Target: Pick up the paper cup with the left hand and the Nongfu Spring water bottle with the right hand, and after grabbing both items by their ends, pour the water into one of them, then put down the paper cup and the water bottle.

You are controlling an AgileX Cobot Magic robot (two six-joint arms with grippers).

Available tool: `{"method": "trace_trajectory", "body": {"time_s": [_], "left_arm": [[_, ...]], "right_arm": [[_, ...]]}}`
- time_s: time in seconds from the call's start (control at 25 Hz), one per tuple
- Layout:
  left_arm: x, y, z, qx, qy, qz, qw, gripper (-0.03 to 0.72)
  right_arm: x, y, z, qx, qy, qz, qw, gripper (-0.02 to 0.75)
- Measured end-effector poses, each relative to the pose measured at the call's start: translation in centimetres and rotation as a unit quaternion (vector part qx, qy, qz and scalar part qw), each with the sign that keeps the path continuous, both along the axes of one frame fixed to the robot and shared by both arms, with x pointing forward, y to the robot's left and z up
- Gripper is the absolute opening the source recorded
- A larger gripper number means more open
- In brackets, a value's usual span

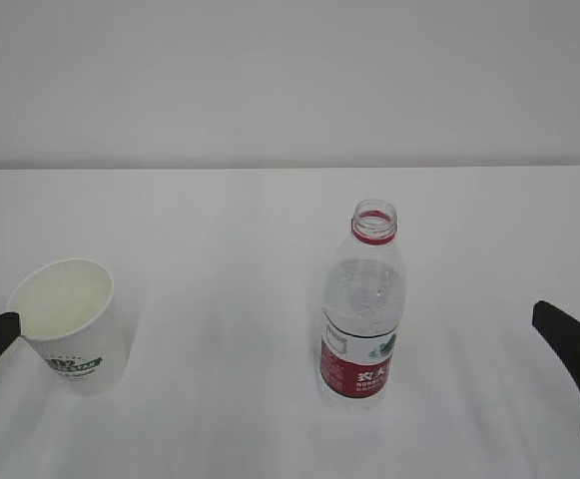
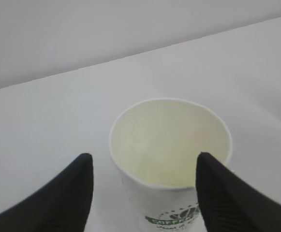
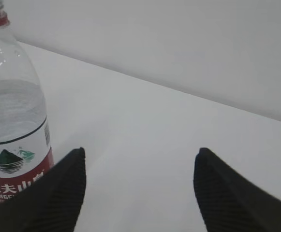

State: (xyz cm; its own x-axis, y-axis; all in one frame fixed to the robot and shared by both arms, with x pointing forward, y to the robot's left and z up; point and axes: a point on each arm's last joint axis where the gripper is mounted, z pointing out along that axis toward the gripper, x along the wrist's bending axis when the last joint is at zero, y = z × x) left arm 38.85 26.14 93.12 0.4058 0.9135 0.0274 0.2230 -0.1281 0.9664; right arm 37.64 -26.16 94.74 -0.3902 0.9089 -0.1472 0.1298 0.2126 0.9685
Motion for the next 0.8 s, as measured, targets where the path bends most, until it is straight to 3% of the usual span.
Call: {"method": "trace_trajectory", "body": {"time_s": [0.28, 0.56, 0.8], "left_arm": [[-0.37, -0.73, -0.07, 0.018, -0.004, -0.051, 0.999, 0.488], [-0.43, -0.81, -0.14, 0.015, 0.001, -0.056, 0.998, 0.61], [-0.53, -0.72, -0.55, 0.016, 0.028, -0.051, 0.998, 0.627]], "right_arm": [[-0.04, 0.1, -0.01, 0.006, 0.003, 0.005, 1.0, 0.528], [-0.16, 0.34, -0.06, 0.028, 0.015, 0.015, 0.999, 0.539], [-0.37, 0.73, -0.15, 0.03, 0.023, 0.038, 0.999, 0.603]]}}
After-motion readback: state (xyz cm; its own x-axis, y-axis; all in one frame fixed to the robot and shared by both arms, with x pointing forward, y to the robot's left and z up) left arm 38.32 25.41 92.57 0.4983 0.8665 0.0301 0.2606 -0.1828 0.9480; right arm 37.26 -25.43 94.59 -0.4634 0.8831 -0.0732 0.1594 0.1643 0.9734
